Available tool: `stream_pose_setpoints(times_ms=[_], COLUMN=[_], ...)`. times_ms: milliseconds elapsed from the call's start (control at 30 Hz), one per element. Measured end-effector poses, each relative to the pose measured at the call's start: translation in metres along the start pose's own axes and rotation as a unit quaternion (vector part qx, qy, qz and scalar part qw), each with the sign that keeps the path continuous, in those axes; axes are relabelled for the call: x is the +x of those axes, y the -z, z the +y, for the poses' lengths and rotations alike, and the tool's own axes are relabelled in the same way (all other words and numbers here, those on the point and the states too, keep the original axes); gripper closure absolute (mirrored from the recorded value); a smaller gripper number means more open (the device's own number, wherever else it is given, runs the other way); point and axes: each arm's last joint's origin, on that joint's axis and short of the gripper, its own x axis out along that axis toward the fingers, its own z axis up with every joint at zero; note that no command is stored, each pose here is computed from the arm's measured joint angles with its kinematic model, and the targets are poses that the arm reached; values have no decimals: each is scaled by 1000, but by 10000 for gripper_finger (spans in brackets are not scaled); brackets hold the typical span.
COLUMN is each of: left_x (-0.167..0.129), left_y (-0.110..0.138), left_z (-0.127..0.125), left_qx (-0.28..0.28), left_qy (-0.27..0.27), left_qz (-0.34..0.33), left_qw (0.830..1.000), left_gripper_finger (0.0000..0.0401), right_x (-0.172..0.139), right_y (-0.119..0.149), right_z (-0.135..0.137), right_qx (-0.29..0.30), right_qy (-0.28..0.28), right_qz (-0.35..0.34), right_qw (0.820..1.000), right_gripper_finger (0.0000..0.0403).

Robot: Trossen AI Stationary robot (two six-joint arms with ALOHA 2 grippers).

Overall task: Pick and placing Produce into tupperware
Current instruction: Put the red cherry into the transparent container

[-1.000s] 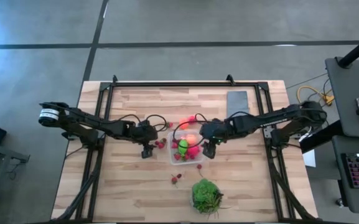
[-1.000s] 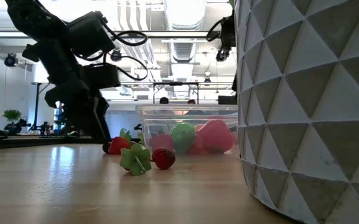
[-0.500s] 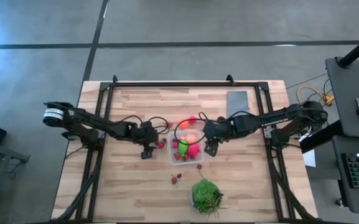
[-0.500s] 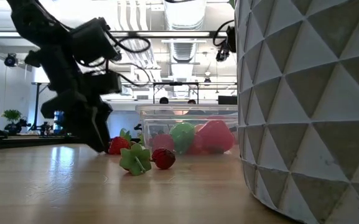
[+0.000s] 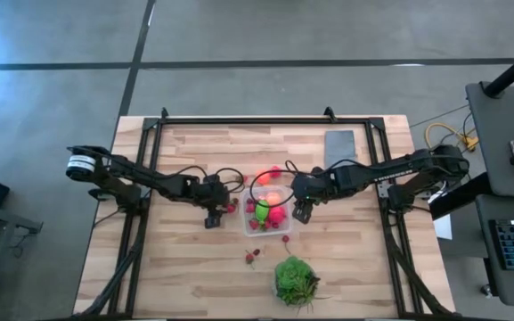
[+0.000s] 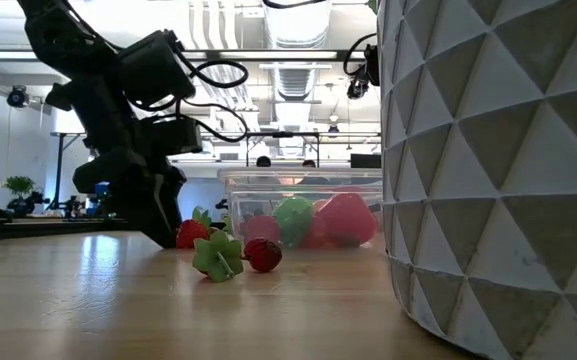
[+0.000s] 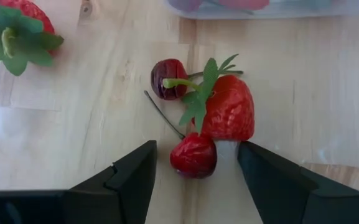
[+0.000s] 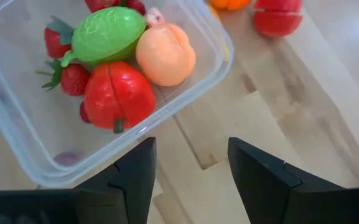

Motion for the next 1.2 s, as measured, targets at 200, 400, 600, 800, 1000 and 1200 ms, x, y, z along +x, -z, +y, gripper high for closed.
stream_pose_setpoints(times_ms=[200,400,600,800,1000,1200], left_x=[0,0,-5,-21,-48,-67], left_y=[0,-1,-6,-20,-63,-111], left_z=[0,0,1,3,2,-1], left_qx=[0,-3,0,5,10,-2], left_qy=[3,1,-25,-53,-49,-14], left_qz=[-1,-1,21,57,-27,-161], left_qw=[1000,1000,999,997,998,987], left_gripper_finger=[245,298,337,347,348,348], right_x=[1,3,3,3,1,-19], right_y=[1,4,4,4,9,32], right_z=[-1,-2,-2,-2,-3,4], right_qx=[-4,-6,-7,-15,-28,-61], right_qy=[7,10,10,10,18,43], right_qz=[-2,3,4,5,21,17], right_qw=[1000,1000,1000,1000,999,997], right_gripper_finger=[211,211,211,211,211,211])
